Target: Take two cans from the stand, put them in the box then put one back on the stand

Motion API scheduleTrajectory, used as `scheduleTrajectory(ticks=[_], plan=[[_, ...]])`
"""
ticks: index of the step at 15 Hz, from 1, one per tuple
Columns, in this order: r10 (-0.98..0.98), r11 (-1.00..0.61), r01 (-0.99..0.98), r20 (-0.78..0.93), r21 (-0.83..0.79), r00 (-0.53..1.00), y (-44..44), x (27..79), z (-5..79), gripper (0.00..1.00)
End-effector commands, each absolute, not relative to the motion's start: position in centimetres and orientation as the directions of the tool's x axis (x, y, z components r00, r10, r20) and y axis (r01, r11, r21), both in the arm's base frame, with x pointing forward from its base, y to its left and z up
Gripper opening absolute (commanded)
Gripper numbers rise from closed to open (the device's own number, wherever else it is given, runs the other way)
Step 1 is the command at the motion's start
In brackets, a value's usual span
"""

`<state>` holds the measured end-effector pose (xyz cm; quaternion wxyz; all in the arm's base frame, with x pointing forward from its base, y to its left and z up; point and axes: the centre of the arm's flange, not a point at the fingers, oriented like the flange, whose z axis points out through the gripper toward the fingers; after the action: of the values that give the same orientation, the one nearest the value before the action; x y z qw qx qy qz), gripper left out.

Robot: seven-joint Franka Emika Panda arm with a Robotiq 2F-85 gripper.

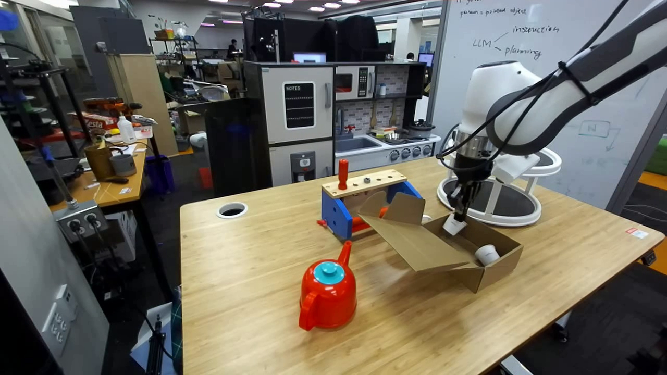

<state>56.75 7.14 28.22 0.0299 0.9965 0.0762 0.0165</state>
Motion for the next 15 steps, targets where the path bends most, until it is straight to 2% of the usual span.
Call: scheduleTrajectory(ticks=[1, 11, 15], plan=[[0.165, -0.985, 0.162, 0.06, 0.054, 0.985, 5.9, 55.8, 30.7, 0.01], [0.075, -0.994, 0.061, 0.171, 0.09, 0.982, 1.0, 54.7, 36.8, 0.01], [0.061, -0.998, 0.058, 0.225, 0.018, 0.972, 0.0, 54.4, 40.6, 0.01]])
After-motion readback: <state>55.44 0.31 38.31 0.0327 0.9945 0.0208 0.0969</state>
